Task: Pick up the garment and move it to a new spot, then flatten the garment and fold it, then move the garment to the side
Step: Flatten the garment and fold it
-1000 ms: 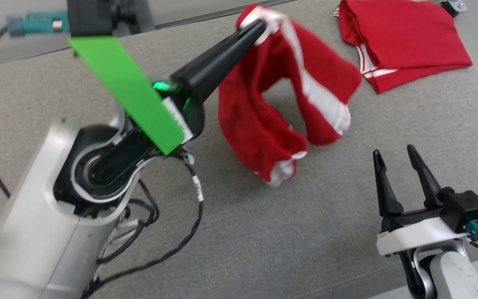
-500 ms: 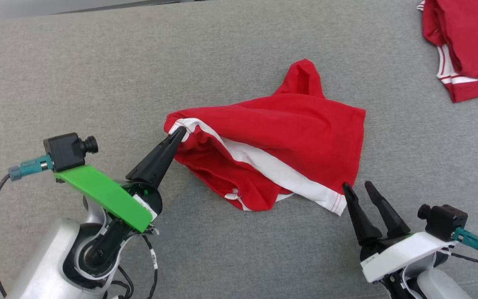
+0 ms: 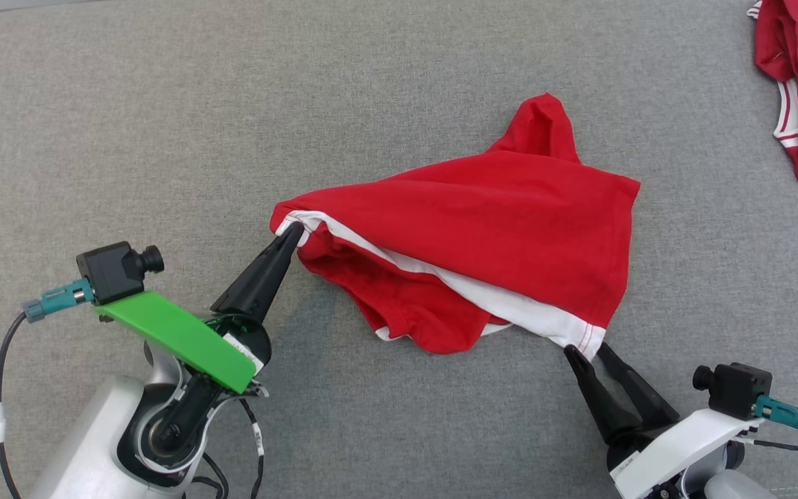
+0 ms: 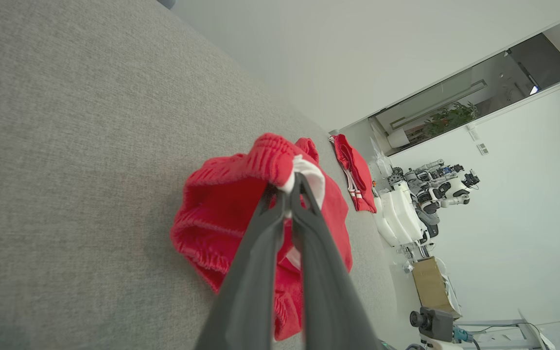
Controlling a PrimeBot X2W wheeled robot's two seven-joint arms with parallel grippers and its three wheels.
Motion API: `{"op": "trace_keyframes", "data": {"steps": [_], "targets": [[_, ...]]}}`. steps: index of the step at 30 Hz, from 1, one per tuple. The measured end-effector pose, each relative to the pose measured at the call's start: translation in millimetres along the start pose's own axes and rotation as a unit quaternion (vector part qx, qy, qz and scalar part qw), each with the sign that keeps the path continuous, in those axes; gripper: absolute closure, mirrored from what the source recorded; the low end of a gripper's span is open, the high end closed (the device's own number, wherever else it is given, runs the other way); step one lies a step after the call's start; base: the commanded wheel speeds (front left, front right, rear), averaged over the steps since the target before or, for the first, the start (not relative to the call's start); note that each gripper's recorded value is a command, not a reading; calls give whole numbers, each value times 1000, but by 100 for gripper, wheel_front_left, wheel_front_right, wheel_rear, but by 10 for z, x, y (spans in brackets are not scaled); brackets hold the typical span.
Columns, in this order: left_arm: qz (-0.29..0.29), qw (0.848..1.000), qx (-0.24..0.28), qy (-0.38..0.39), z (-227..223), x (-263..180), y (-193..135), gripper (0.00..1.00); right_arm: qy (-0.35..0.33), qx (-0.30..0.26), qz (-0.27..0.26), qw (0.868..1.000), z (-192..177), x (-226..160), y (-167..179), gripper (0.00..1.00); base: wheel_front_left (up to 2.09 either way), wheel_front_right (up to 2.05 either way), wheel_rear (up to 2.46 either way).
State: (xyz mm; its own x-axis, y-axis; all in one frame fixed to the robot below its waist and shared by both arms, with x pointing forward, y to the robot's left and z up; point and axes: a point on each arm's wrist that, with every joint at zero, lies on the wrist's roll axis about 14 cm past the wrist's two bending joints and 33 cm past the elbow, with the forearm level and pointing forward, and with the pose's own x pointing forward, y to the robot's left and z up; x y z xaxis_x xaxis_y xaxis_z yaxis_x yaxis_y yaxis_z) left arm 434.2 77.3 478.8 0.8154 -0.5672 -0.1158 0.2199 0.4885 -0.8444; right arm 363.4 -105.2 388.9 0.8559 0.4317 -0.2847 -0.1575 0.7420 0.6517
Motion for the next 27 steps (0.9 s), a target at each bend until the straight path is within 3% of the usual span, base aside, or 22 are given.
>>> {"op": "trace_keyframes", "data": {"steps": [1, 5, 9, 19, 20, 22, 27], "targets": [[0, 1000, 0, 0, -1, -4, 0, 100, 0, -1, 1, 1000, 2, 1, 5, 24, 0, 0, 0], [2, 1000, 2, 1, -8, -22, 7, 100, -1, -15, 5, 1000, 24, -7, 15, 29, 0, 0, 0], [2, 1000, 4, -1, -4, -30, -2, 100, -6, -15, 9, 1000, 49, -21, 49, 47, 0, 0, 0], [5, 1000, 3, -1, -13, -36, 22, 100, 0, -13, 9, 1000, 13, 16, 50, 58, 0, 0, 0], [6, 1000, 2, -1, -15, -36, 32, 100, 1, -13, 9, 1000, 11, 35, 45, 66, 0, 0, 0], [9, 1000, 2, 0, -18, -36, 55, 100, -2, -15, 12, 1000, 37, 85, 53, 100, 0, 0, 0], [11, 1000, 11, 6, -10, -34, 92, 100, -45, -19, 21, 999, 339, 193, 90, 100, 0, 0, 0]]}}
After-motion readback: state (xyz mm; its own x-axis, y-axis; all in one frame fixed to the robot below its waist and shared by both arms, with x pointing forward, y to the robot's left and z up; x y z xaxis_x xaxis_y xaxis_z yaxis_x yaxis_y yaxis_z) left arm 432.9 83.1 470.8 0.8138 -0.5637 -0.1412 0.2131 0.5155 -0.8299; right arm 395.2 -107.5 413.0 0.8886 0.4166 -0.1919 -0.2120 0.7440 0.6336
